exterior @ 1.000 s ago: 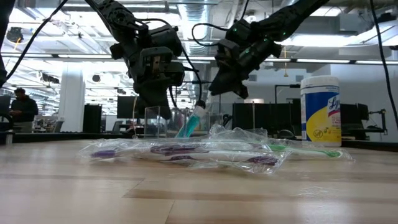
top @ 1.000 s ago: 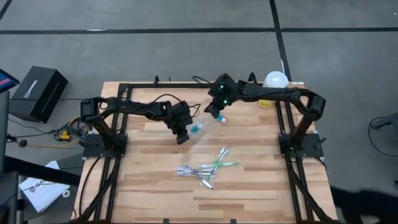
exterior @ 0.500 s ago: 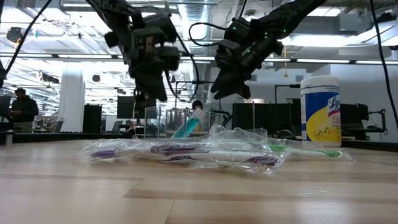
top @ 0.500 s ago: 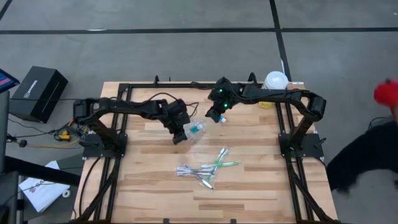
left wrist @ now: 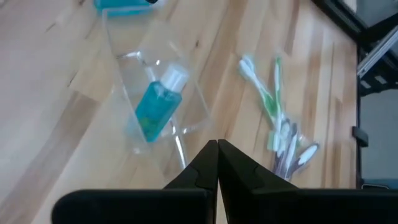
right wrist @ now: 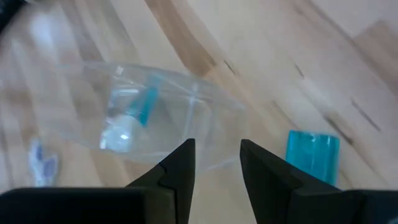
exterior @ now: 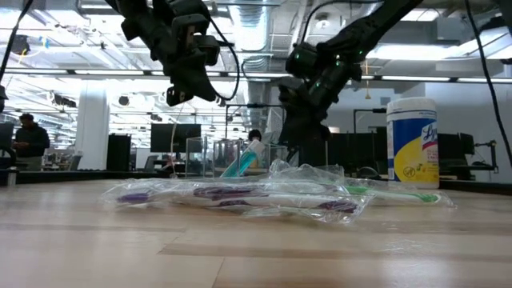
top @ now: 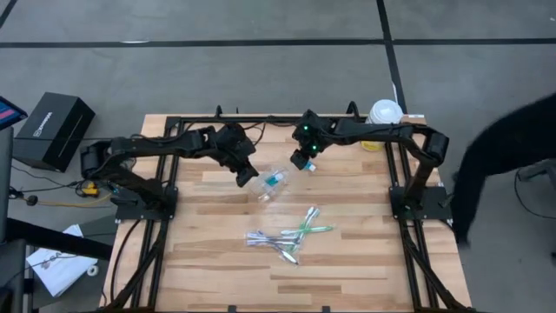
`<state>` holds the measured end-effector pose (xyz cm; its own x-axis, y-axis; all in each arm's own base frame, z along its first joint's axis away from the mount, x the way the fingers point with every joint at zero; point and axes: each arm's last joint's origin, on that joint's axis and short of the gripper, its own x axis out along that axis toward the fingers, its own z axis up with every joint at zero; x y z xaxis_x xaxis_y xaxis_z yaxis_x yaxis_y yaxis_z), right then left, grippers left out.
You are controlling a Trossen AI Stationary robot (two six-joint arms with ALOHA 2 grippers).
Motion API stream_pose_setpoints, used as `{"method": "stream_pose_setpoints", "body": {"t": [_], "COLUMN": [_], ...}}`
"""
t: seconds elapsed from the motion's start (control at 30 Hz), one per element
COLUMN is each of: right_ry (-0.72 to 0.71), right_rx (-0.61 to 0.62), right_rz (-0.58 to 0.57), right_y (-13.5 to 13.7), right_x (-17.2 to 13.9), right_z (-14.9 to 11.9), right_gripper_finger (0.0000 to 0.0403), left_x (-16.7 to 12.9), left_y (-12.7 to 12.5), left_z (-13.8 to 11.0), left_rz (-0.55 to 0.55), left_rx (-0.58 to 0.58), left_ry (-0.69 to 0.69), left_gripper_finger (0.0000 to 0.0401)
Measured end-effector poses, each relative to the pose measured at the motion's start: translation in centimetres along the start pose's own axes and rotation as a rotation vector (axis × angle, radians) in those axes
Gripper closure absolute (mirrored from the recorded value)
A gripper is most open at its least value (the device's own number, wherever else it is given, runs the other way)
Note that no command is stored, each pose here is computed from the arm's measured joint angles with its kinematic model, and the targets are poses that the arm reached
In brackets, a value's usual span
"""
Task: Pick & Place toothbrushing station
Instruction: Adjust the transparent organizer on the table
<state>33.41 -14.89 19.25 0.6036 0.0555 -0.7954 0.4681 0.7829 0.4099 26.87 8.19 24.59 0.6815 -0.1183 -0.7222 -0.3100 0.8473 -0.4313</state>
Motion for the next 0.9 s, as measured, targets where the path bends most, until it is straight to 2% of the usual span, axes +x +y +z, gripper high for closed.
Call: {"method": "stream_pose_setpoints", "body": {"t": [0.27,0.9], "right_ry": [0.011,-0.006], "right_rx": [0.013,0.043], "right_rz": [0.008,0.033], "right_y": [-0.28,0.58], "right_x": [1.02,0.99], "right_z": [-0.06,0.32], "right_gripper_finger": [0.0283,0.0283], "left_x": [0.01,0.01], "left_y": [0.00,-0.02], "left_z": [-0.37,-0.36], "left_rz": [0.008,0.002], "left_rx": [-0.008,0.019], "left_ry": [0.034,0.035], "left_gripper_finger": [0.0401,0.0401]}}
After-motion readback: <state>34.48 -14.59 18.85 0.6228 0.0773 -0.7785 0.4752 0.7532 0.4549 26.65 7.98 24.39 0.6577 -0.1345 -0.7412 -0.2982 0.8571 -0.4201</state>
